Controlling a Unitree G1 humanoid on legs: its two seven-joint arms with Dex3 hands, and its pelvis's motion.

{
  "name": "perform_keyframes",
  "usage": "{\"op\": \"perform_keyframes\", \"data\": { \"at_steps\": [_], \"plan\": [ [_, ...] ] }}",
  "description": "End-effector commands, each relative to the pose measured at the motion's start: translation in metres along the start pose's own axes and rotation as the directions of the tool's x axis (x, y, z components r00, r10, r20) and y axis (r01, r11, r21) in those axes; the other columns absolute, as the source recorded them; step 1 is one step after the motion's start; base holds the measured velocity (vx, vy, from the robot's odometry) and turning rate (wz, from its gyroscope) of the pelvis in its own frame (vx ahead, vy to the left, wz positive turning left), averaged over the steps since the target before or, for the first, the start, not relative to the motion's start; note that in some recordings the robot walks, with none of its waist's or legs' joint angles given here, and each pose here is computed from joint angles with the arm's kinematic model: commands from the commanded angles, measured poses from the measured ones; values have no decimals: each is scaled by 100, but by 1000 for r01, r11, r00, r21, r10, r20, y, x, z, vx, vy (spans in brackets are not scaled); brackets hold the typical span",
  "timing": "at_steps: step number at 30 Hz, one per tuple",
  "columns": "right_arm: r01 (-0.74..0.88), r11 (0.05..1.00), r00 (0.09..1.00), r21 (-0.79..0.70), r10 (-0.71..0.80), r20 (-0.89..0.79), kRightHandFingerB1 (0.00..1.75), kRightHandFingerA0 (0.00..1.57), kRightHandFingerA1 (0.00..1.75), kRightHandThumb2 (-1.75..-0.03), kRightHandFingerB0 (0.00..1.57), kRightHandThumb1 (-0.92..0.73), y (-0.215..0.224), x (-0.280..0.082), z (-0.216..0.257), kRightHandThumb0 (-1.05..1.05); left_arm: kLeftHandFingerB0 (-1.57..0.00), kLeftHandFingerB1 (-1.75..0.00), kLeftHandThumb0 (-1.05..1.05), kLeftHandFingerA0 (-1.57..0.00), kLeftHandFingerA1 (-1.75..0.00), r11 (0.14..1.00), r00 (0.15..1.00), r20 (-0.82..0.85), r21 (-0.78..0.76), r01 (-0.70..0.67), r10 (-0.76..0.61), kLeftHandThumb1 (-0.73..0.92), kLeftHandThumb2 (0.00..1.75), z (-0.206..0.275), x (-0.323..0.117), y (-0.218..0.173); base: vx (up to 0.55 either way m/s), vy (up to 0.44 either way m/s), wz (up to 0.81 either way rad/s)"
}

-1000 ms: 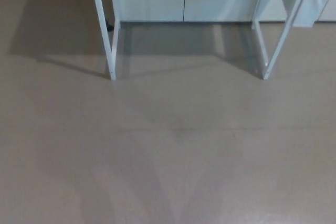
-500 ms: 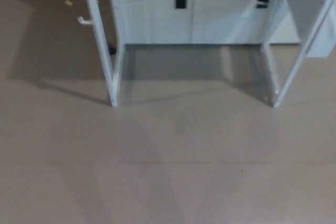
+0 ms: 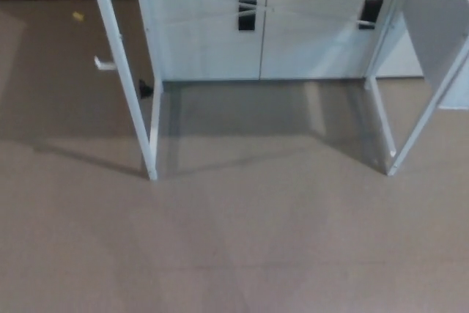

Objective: The robot walk towards a table in front and pick up a black pencil case on the left hand side and put the pencil case into a small container on the right hand side

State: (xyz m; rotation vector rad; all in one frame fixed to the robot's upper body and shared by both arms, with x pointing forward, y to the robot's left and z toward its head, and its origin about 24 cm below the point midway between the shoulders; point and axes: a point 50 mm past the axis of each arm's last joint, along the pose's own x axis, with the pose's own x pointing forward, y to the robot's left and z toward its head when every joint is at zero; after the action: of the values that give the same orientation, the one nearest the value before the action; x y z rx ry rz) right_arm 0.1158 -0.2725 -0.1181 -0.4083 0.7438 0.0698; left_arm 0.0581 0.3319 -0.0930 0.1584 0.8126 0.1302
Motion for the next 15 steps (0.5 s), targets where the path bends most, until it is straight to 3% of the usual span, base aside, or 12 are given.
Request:
{"op": "perform_keyframes", "data": {
  "at_steps": [1,2,3,8,15],
  "plan": [
    [18,1000,1000,-11,-18,-19,39,59,45,-57,44,-58,-6,-1,-2,-30,-15,-47,-8,-22,-52,1000,1000,-9,-3,-8,8,47,89,-2,-1,1,249,123,-1],
    [16,1000,1000,-12,-16,-21,46,52,51,-69,41,-49,-6,-1,-2,-36,-16,-47,-7,-23,-52,1000,1000,-8,-9,-8,8,47,89,-2,-1,1,219,113,6],
    [14,1000,1000,-10,-14,-22,39,58,44,-57,46,-58,-6,-1,-3,-28,-16,-47,-7,-23,-52,1000,1000,-9,-17,-9,9,47,89,-2,-2,1,225,84,8],
    [18,1000,1000,-19,-18,-13,40,60,45,-57,49,-58,-6,-1,-2,-28,-16,-47,-8,-22,-52,1000,1000,-6,-12,-7,7,46,88,-1,0,2,205,-4,9],
    [12,1000,1000,-4,-12,-4,41,60,46,-57,50,-58,-5,0,0,-27,-15,-47,-6,-20,-51,1000,1000,-5,-28,-4,4,48,89,0,0,2,230,-196,8]
  ]
}}
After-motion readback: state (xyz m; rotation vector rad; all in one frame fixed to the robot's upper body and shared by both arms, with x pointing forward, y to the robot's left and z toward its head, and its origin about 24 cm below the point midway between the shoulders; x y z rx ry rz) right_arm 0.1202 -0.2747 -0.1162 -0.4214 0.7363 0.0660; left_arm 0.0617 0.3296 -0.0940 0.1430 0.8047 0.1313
